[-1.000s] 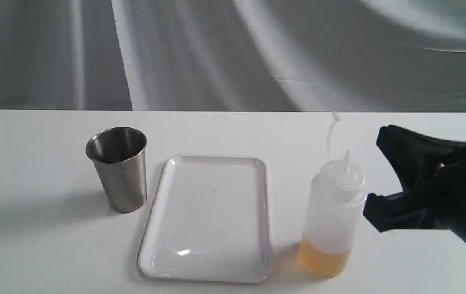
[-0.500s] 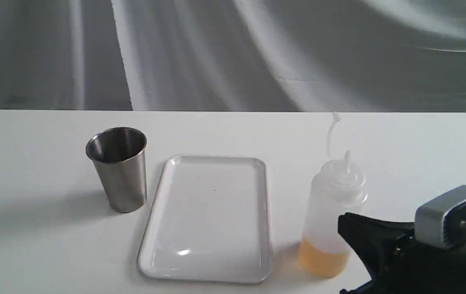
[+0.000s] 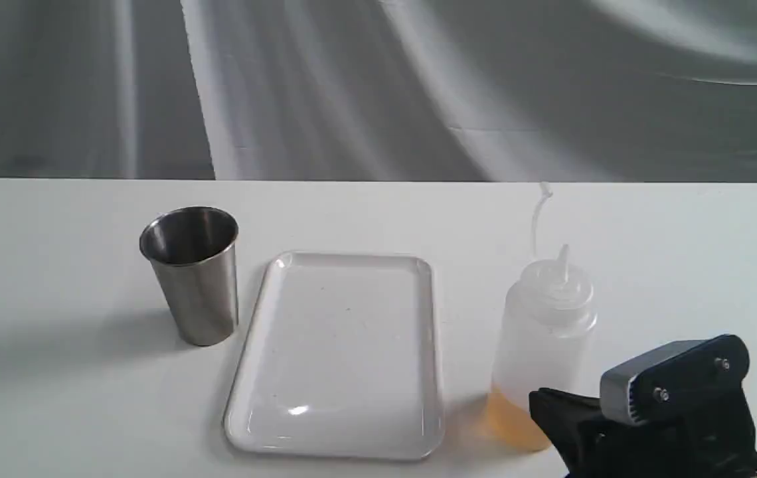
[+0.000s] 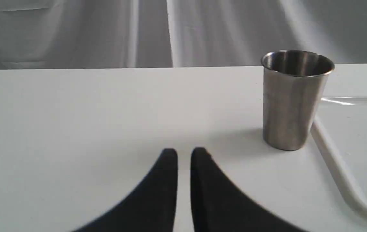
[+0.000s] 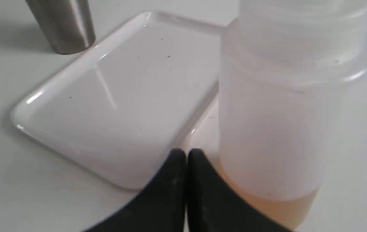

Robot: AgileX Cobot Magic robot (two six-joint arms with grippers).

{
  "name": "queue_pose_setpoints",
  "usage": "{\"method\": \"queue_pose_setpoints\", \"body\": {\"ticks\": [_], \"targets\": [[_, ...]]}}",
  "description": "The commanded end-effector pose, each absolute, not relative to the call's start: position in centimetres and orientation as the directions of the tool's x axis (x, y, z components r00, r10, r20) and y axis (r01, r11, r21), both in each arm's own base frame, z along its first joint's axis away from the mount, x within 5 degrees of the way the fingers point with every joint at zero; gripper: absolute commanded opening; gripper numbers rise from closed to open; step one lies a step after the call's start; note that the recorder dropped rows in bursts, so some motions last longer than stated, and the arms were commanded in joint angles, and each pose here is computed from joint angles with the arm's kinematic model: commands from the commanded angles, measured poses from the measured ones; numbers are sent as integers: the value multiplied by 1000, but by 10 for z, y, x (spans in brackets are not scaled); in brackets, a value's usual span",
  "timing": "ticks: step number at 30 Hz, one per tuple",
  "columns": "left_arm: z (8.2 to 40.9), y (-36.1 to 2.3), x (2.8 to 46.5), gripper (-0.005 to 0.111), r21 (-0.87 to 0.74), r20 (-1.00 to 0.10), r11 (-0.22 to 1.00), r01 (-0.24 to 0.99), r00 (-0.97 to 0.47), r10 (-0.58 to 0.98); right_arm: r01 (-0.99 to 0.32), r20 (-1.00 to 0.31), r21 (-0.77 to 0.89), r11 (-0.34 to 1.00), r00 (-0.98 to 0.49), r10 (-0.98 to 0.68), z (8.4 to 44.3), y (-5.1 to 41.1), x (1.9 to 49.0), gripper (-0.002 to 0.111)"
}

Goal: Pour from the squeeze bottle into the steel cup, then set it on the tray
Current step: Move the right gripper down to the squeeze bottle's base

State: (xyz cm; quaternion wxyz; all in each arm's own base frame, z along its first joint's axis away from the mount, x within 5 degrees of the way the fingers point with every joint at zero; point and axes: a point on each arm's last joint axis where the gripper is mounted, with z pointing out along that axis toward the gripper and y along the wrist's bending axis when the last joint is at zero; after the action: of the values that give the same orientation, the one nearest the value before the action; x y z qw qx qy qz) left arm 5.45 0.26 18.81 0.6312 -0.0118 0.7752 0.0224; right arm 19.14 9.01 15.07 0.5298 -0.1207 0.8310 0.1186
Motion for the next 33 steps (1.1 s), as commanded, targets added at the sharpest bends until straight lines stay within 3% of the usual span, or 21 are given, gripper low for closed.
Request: {"method": "queue_pose_setpoints", "body": {"ticks": [1,4,8,12,14,33], "targets": [[187,2,55,8,13,-981,999,-39,-196,5,-233,-909,88,969,-416,-18,144,84,196,0],[187,2,55,8,13,-981,999,-39,-196,5,-137,-896,107,985,-443,36,140,78,198,7],[187,2,55,8,16,-981,999,-39,-196,8,-120,-905,112,986,-422,52,141,76,199,32],[187,2,55,8,16,-981,999,-39,-196,8,-176,-906,118,977,-423,33,141,81,198,76],[187,2,55,8,16,-981,999,-39,-196,8,-211,-909,115,971,-417,17,142,84,198,103],[187,2,55,8,15,-981,999,-39,-196,7,-208,-943,23,978,-328,-47,143,82,204,105]]}}
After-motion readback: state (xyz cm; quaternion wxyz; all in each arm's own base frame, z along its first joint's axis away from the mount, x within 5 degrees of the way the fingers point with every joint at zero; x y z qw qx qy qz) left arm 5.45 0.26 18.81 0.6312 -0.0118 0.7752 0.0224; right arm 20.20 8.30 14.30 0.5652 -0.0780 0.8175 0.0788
